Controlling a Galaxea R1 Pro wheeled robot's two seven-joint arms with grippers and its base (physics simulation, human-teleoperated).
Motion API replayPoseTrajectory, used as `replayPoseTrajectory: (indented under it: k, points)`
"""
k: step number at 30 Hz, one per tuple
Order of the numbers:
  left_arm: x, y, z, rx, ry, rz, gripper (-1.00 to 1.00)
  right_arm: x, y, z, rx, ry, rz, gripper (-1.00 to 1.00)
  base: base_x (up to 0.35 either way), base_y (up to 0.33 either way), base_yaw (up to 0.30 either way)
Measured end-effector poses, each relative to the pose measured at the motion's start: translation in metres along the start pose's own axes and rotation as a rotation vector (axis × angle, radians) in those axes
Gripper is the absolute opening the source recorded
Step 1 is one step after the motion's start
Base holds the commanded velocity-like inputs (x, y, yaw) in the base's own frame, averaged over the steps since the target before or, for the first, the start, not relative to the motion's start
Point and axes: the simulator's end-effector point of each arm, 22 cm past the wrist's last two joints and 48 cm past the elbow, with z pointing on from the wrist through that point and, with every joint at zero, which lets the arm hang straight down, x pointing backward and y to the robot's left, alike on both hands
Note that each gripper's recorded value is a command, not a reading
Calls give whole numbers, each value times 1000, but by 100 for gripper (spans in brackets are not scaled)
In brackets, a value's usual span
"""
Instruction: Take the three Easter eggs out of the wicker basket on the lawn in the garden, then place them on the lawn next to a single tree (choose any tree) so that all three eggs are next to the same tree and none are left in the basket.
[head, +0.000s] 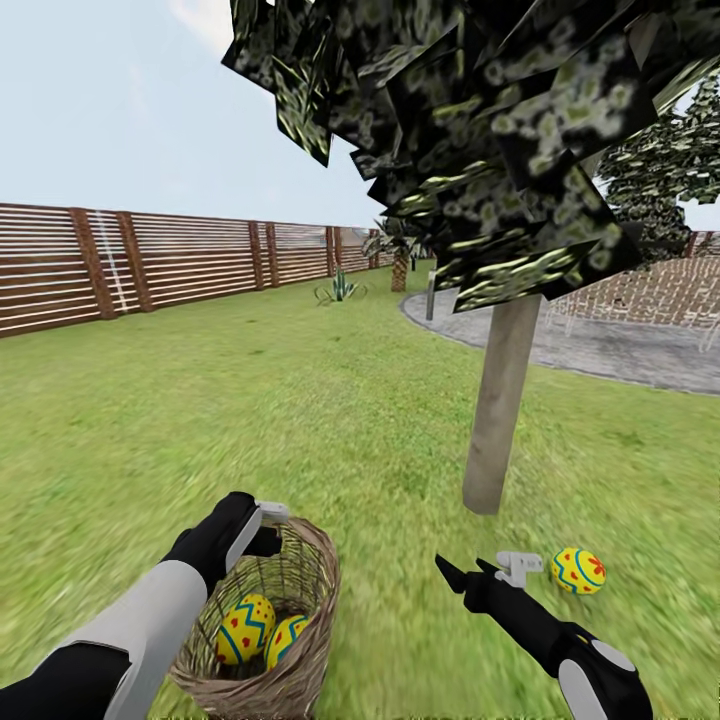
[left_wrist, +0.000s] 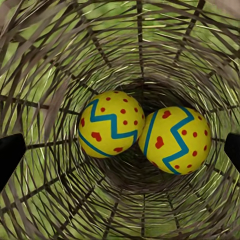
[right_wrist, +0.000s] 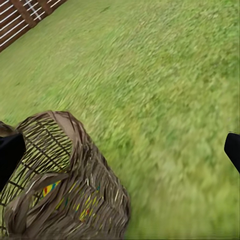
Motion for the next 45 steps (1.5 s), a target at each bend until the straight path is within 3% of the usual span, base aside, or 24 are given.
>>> replayPoseTrajectory:
  k: [15, 24, 45]
  points:
    - [18, -6, 30, 8, 52, 6, 100, 25, -14, 10, 19, 53, 25, 100, 0, 0, 0]
    - [20, -8, 48, 6, 41, 8, 100, 40, -22, 16, 30, 84, 40, 100, 0, 0, 0]
    - [43, -14, 86, 7, 86, 18, 100, 74, -38, 26, 53, 151, 71, 100, 0, 0, 0]
